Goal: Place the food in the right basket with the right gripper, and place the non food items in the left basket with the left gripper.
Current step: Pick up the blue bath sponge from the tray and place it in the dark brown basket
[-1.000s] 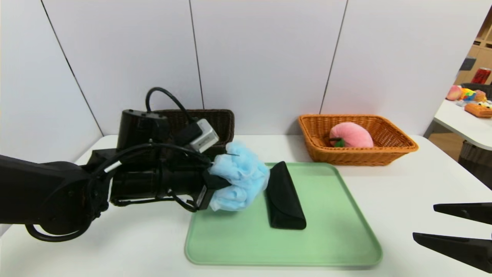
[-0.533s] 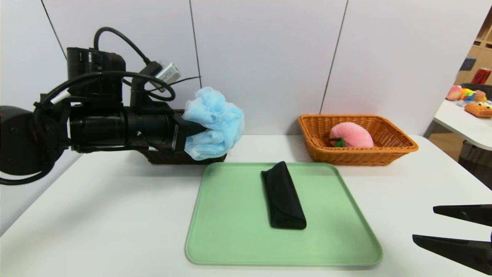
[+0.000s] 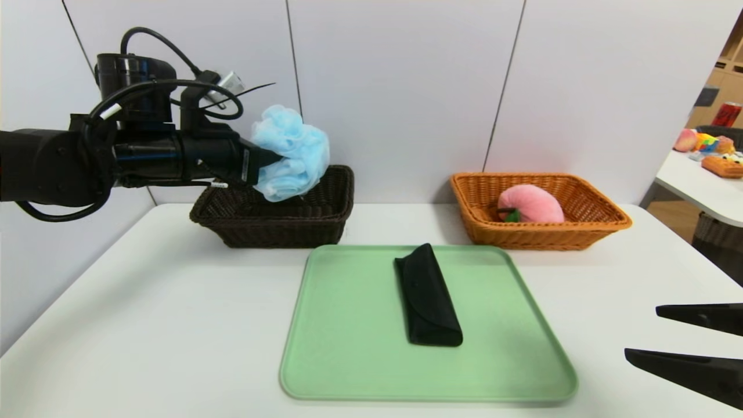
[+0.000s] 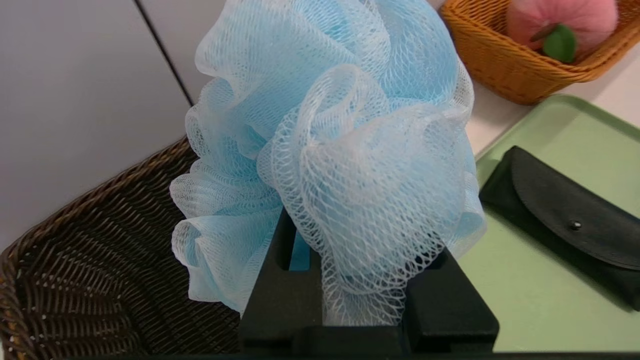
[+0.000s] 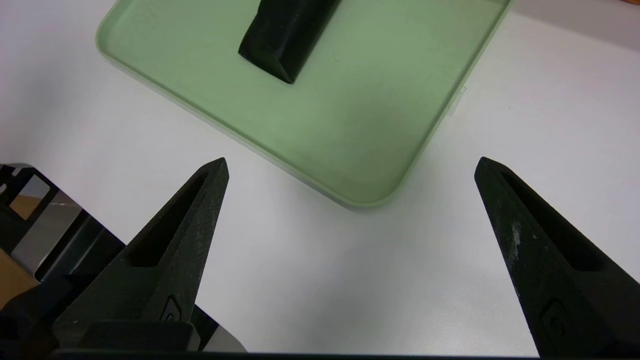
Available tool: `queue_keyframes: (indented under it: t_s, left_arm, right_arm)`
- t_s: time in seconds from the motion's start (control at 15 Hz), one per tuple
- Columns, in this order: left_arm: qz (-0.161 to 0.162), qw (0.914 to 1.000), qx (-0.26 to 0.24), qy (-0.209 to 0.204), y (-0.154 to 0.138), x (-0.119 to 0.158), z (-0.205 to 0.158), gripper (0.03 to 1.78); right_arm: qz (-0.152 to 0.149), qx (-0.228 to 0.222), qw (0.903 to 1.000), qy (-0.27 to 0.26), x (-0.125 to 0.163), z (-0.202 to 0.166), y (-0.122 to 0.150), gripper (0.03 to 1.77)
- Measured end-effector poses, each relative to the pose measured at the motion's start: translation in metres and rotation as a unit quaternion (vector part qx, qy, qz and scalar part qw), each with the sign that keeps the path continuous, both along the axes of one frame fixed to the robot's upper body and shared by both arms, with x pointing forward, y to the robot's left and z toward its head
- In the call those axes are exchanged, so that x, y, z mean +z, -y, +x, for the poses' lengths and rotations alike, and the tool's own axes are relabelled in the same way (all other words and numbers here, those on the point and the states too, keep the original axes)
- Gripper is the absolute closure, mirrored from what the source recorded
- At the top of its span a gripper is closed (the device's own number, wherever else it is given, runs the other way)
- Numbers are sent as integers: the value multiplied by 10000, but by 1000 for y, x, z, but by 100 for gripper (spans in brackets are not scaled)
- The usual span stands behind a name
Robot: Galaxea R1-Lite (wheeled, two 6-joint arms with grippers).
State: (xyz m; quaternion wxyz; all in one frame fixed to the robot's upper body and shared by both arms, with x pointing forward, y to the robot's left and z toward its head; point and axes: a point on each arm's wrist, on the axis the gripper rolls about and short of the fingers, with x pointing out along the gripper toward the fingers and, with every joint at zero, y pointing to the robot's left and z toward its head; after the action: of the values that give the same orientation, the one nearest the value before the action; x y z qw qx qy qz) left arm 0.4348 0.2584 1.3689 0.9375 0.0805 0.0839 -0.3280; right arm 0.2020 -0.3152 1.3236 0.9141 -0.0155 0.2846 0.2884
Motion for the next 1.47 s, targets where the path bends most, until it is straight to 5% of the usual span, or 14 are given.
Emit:
queue_keyframes:
  t_s: [0.73,1.47]
  left_arm:
    - [68,9982,498,-326,-30,-56,65,146]
    - [66,9979,501,-400,-30,-63,73,141]
  right_arm:
    - [80,-66,9998,-157,-4,2,0,10]
    - [80,-62,9998,-190,-4,4,0,10]
